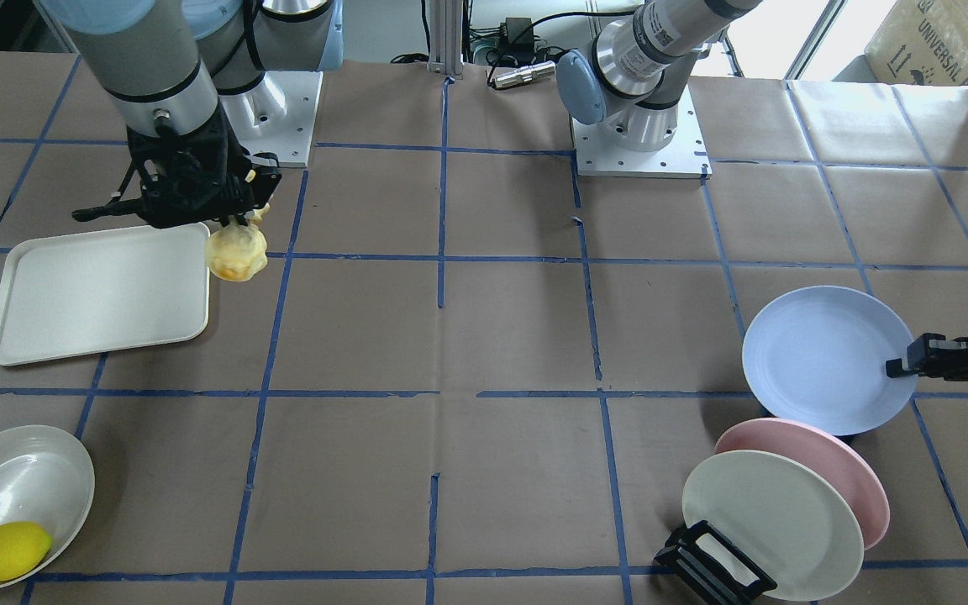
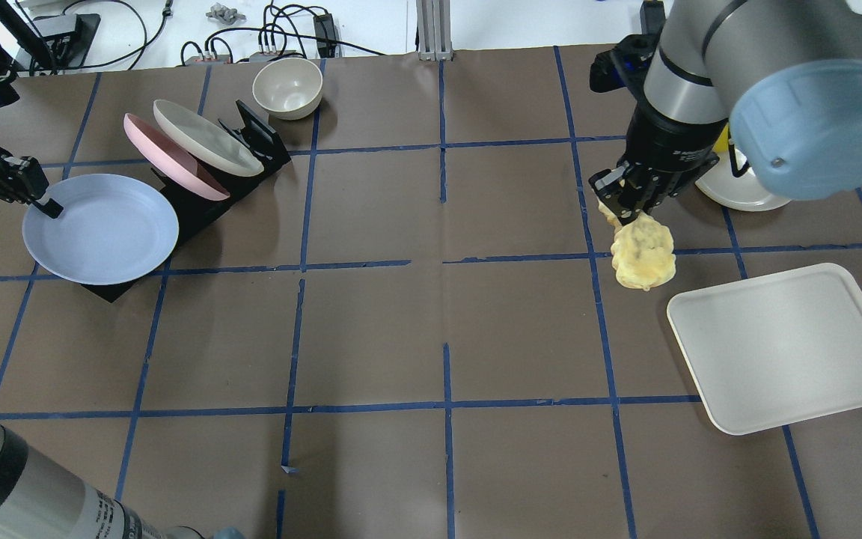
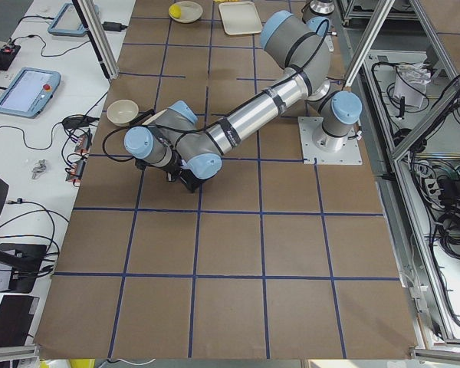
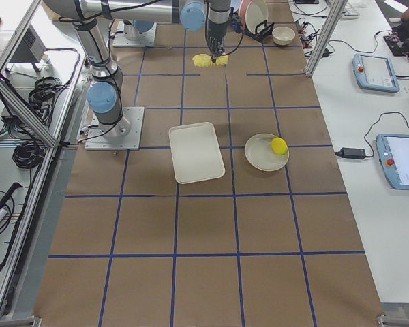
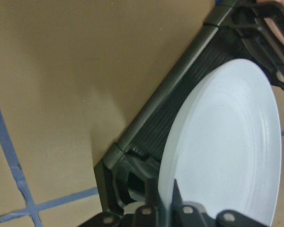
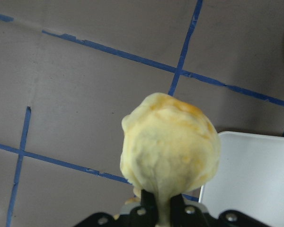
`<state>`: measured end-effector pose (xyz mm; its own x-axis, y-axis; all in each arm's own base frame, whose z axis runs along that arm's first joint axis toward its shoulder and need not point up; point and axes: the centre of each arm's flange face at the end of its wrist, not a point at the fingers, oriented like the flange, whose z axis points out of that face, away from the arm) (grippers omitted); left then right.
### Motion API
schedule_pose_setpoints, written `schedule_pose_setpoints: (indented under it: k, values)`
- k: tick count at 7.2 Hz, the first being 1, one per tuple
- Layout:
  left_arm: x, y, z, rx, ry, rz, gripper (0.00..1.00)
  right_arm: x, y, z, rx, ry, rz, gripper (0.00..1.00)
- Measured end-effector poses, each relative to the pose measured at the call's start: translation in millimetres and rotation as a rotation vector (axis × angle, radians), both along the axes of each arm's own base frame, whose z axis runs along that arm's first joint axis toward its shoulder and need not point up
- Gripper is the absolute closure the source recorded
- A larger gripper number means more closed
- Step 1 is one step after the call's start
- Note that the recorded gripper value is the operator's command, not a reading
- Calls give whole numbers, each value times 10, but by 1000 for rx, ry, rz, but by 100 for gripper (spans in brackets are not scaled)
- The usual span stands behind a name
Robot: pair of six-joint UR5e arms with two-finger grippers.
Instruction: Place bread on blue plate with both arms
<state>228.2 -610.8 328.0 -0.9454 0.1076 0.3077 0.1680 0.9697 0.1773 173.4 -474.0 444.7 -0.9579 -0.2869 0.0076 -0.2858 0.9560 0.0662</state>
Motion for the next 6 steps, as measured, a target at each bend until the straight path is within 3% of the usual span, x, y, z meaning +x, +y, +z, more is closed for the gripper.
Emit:
schedule_pose_setpoints:
  k: [3, 6]
  values:
    - [-1407, 522, 361, 54, -60, 89, 85, 186, 61, -9, 1, 7, -12, 91]
    - [-3170, 608, 204, 36, -142, 148, 85, 182, 67, -35, 2, 18, -8, 90]
